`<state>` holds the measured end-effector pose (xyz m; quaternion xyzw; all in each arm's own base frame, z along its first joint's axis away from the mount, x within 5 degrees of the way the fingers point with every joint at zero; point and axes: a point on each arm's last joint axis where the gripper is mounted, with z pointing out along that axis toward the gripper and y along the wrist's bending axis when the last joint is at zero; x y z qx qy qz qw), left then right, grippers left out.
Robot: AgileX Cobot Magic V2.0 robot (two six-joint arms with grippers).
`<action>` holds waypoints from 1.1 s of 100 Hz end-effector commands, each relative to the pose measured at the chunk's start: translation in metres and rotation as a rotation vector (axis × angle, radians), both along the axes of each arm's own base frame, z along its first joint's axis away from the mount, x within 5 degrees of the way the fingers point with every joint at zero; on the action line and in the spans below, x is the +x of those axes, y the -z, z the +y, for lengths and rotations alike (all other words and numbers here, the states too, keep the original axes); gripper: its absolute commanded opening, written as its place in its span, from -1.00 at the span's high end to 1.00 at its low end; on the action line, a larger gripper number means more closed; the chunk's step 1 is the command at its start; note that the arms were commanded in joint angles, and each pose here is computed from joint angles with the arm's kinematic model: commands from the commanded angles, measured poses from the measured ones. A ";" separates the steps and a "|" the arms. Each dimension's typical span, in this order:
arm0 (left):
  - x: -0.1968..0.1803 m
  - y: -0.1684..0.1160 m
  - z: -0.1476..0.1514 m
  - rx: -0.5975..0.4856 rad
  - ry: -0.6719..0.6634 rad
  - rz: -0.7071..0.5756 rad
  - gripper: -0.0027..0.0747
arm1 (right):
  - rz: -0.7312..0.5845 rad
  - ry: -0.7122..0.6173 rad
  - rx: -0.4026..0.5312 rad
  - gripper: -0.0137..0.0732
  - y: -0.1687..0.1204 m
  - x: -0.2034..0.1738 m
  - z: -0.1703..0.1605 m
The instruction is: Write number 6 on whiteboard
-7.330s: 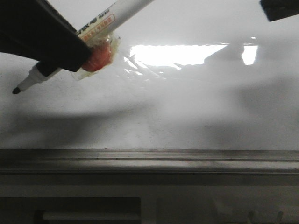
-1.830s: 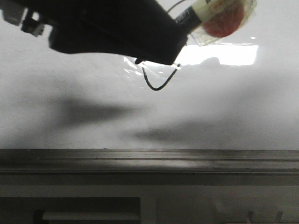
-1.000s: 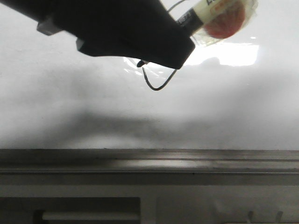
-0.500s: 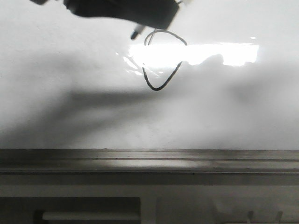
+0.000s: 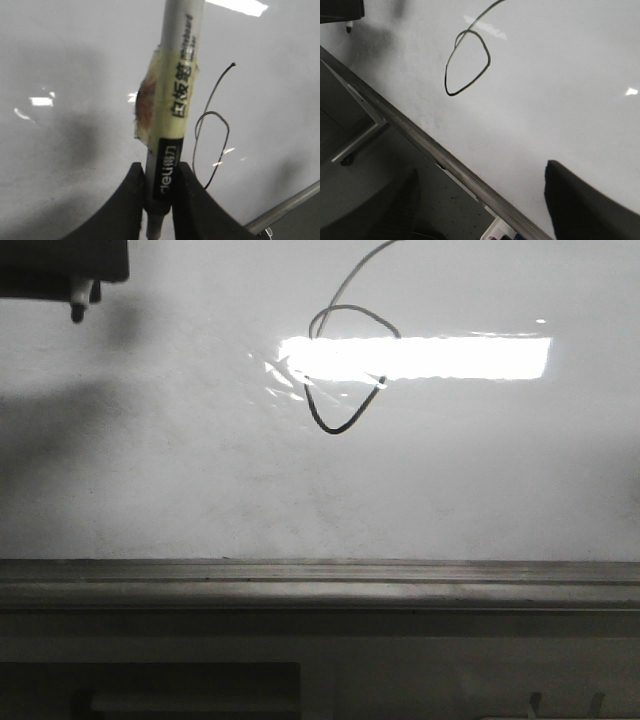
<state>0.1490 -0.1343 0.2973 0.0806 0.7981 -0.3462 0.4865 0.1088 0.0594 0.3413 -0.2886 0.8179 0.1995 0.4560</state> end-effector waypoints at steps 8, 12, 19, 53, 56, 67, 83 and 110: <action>0.016 0.002 -0.008 0.003 -0.063 0.039 0.98 | -0.044 0.040 0.051 -0.40 -0.009 0.001 -0.001; 0.020 0.005 -0.010 0.016 -0.074 0.047 0.98 | -0.044 0.040 0.051 -0.40 -0.009 0.001 -0.001; 0.026 0.008 -0.016 0.034 -0.080 0.060 0.98 | -0.044 0.040 0.051 -0.40 -0.009 0.001 -0.001; 0.034 0.007 -0.022 0.039 -0.082 0.064 0.98 | -0.043 0.039 0.051 -0.40 -0.009 0.001 -0.001; 0.034 0.007 -0.022 0.039 -0.082 0.064 0.98 | -0.043 0.039 0.051 -0.40 -0.009 0.001 -0.001; 0.034 0.007 -0.022 0.049 -0.074 0.055 0.93 | -0.043 0.039 0.051 -0.40 -0.009 0.001 -0.001; 0.033 0.006 -0.022 0.059 -0.067 0.043 0.61 | -0.043 0.039 0.051 -0.40 -0.009 0.001 -0.001; 0.028 -0.005 -0.017 0.059 -0.057 -0.024 -0.16 | -0.021 0.018 0.045 -0.40 -0.007 -0.001 0.000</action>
